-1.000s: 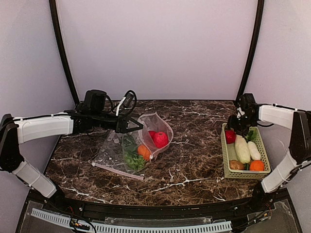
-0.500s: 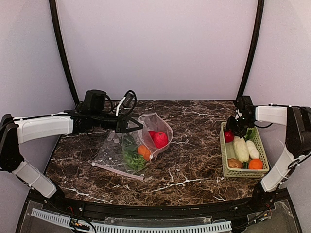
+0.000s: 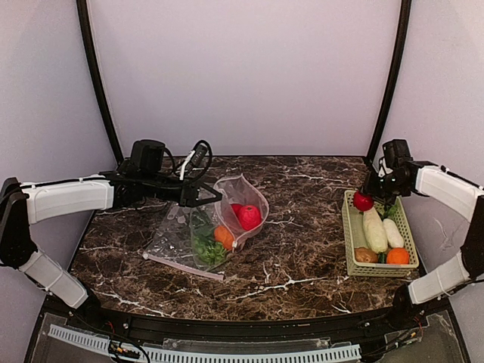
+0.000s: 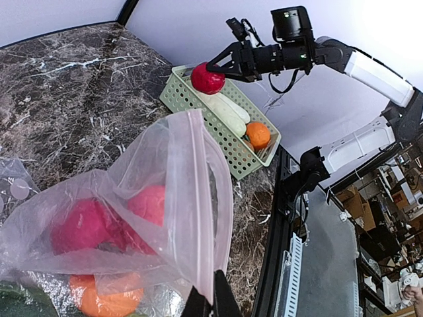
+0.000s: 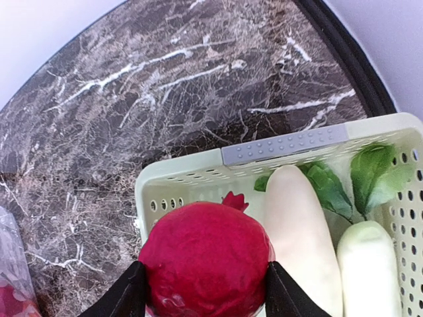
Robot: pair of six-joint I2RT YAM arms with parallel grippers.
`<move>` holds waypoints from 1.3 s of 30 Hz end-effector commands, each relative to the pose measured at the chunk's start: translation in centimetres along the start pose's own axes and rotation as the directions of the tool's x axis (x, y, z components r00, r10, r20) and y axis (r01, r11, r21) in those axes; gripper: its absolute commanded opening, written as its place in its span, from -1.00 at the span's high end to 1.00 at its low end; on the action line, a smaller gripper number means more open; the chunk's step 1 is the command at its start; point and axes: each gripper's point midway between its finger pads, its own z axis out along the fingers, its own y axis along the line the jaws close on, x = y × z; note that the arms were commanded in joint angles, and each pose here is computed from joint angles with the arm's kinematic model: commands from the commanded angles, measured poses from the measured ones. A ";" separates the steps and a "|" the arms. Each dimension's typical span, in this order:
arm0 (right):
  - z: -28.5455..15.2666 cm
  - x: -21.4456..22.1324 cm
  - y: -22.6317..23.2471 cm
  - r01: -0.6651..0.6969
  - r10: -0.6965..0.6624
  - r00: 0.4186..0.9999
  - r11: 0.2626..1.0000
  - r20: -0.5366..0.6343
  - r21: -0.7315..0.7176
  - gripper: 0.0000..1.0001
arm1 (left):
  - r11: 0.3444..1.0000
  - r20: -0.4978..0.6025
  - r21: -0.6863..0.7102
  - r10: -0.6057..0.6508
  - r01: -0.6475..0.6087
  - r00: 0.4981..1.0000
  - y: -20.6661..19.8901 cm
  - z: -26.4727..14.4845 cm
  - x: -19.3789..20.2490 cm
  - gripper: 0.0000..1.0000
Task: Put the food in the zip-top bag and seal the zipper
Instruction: Pick up the fake fruit from the bin, then place the fake fruit in the zipper food storage bag.
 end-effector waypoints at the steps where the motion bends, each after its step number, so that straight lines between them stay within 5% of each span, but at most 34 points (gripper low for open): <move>1: -3.3 0.1 -0.7 0.013 -0.014 0.999 1.000 0.040 0.018 -0.07 | 0.999 0.029 0.013 0.036 -0.037 0.999 -1.4 -1.1 -1.1 0.99; 12: -11.6 3.7 6.0 0.109 -0.095 0.994 0.948 0.060 -0.298 -0.01 | 0.999 0.035 0.050 0.002 -0.003 0.999 -1.5 -0.8 -1.0 0.99; 24: -17.5 9.6 17.8 0.288 -0.296 0.951 0.739 0.091 -0.609 0.01 | 1.000 0.016 0.021 0.005 -0.005 1.000 -0.7 -0.5 -0.6 0.99; 34: -20.2 13.8 28.0 0.420 -0.406 0.891 0.573 0.201 -0.703 0.00 | 0.999 0.020 0.045 -0.002 0.001 1.000 -1.1 -0.6 -0.7 0.99; 39: -18.8 14.9 31.7 0.498 -0.446 0.856 0.568 0.263 -0.656 0.00 | 0.999 0.024 0.044 0.005 -0.006 1.000 -1.3 -0.7 -0.8 0.99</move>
